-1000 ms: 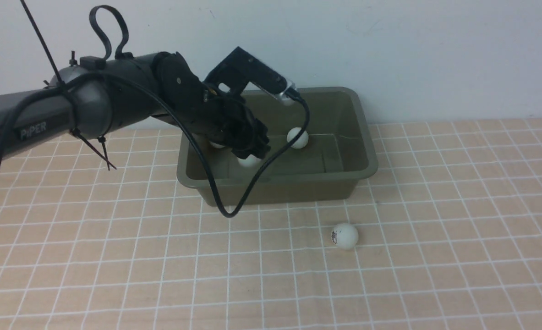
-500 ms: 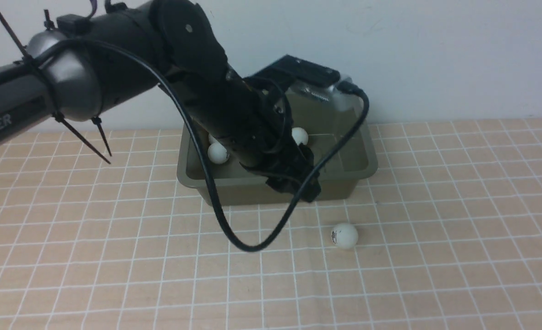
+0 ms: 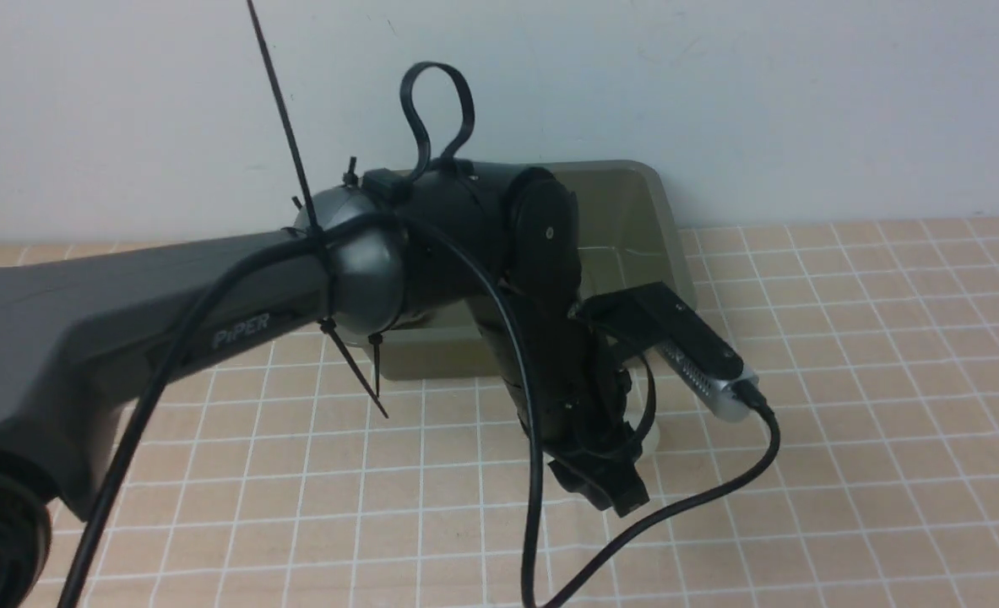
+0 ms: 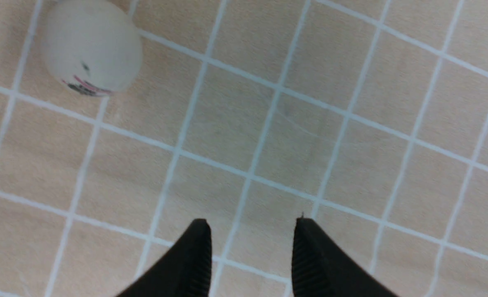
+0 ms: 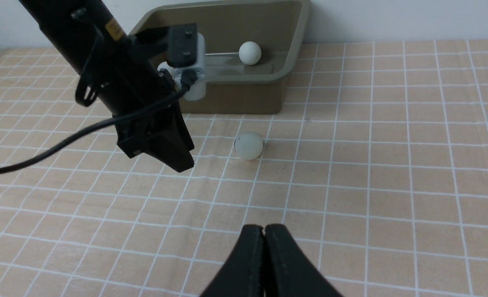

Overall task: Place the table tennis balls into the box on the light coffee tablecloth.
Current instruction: 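Reach for and grasp a ping pong ball on the table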

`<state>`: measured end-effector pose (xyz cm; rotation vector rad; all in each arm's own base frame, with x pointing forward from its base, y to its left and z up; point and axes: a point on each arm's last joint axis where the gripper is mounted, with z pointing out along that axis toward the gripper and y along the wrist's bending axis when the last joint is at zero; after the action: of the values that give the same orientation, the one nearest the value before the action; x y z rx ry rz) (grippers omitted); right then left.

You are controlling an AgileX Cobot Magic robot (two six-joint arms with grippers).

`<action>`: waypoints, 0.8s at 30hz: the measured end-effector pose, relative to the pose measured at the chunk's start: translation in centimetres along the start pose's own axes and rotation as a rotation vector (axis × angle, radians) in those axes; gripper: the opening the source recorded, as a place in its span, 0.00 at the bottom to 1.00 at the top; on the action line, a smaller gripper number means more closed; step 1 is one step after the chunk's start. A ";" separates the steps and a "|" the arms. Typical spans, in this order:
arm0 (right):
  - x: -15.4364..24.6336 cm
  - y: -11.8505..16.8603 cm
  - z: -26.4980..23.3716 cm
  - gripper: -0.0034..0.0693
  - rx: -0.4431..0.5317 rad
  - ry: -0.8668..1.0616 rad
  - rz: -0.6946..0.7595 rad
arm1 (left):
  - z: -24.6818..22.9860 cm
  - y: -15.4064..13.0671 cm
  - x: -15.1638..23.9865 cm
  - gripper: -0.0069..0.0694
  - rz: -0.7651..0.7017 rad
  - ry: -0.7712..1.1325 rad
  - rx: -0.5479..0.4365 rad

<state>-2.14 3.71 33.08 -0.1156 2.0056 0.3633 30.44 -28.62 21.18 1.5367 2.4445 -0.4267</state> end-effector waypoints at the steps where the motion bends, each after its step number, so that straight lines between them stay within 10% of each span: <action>1: 0.0 0.0 0.0 0.02 0.000 0.000 0.000 | 0.2 0.1 -0.1 0.39 0.002 -0.012 -0.010; 15: 0.0 0.0 0.0 0.02 0.001 0.000 -0.039 | 0.3 0.3 -0.5 0.44 -0.022 -0.032 -0.019; 24: 0.0 0.3 0.0 0.02 -0.034 -0.007 -0.112 | -5.0 -1.4 0.2 0.17 0.019 -0.023 -0.026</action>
<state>-2.20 4.00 33.18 -0.2468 1.9772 0.3260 28.96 -27.26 25.98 1.5345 2.4068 -0.4052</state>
